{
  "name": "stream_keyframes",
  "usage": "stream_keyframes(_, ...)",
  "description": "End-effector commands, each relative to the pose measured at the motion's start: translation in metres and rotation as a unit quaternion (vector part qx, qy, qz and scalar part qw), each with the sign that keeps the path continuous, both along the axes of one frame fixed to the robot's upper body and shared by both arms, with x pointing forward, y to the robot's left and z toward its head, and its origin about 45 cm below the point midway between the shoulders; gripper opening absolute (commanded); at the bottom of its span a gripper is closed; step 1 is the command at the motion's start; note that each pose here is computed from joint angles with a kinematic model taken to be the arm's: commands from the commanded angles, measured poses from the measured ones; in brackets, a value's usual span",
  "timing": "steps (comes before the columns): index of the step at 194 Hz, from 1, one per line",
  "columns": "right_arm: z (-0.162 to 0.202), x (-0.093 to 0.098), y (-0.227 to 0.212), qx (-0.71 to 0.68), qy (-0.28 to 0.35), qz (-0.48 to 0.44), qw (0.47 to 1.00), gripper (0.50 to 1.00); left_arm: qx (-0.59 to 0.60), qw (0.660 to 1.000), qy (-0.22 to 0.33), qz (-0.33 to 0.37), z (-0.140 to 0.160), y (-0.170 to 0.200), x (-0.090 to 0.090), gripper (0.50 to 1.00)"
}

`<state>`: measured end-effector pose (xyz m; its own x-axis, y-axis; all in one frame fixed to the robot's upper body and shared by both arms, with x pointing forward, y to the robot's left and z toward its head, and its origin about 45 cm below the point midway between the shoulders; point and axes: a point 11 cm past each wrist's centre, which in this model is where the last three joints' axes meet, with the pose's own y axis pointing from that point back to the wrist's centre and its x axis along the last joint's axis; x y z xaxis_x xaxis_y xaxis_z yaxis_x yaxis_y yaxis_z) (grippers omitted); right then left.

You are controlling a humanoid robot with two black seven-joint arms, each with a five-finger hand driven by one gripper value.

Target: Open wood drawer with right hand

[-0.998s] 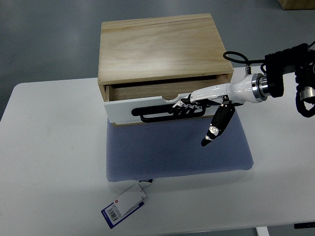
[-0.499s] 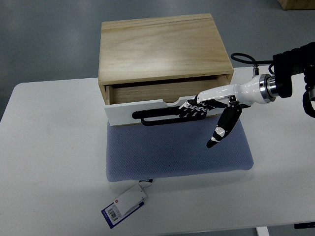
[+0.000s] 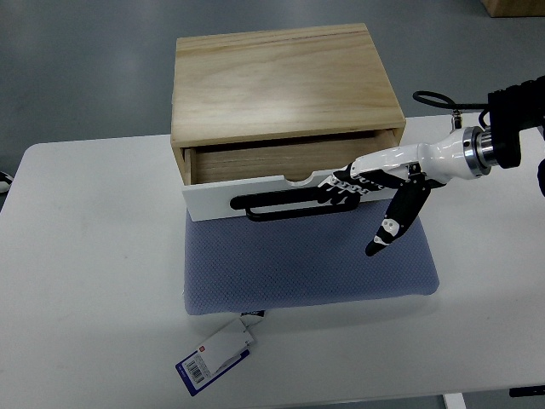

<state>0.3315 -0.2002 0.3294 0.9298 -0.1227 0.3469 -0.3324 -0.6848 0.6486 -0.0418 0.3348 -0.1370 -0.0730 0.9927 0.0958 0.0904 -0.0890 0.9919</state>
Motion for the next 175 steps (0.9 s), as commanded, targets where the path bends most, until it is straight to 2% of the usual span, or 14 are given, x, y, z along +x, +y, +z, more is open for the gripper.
stream_keyframes(1, 0.003, 0.0, -0.001, 0.005, 0.002, -0.002, 1.0, 0.938, 0.0, 1.0, 0.0, 0.0, 0.0, 0.0, 0.0, 1.0)
stream_keyframes(49, 0.034, 0.002, -0.001, 0.06, 0.022, -0.016, 0.998, 0.938, 0.0, 1.0, -0.001, 0.0, 0.0, 0.0, 0.001, 1.0)
stream_keyframes(100, 0.069, 0.007, -0.023, 0.108, 0.032, -0.057, 0.992, 0.938, 0.0, 1.0, 0.0, 0.0, 0.0, 0.0, 0.0, 1.0)
stream_keyframes(117, 0.074, 0.022, -0.039, 0.128, 0.037, -0.093, 0.987, 0.938, 0.0, 1.0, 0.0, 0.0, 0.0, 0.0, 0.0, 1.0)
stream_keyframes(149, 0.094, 0.071, -0.107, 0.212, 0.038, -0.225, 0.95, 0.938, 0.0, 1.0, 0.0, 0.0, 0.0, 0.0, 0.0, 1.0)
stream_keyframes(158, 0.093, 0.08, -0.125, 0.234, 0.047, -0.257, 0.936, 0.938, 0.0, 1.0, 0.001, 0.0, 0.0, 0.0, 0.0, 1.0)
stream_keyframes(167, 0.093, 0.08, -0.125, 0.234, 0.047, -0.257, 0.936, 0.938, 0.0, 1.0, 0.001, 0.0, 0.0, 0.0, 0.0, 1.0)
stream_keyframes(168, 0.09, 0.089, -0.145, 0.266, 0.058, -0.292, 0.917, 0.938, 0.0, 1.0, 0.001, 0.0, 0.0, 0.0, 0.0, 1.0)
stream_keyframes(175, 0.089, 0.093, -0.157, 0.283, 0.061, -0.312, 0.905, 0.938, 0.0, 1.0, 0.0, 0.0, 0.0, 0.0, 0.0, 1.0)
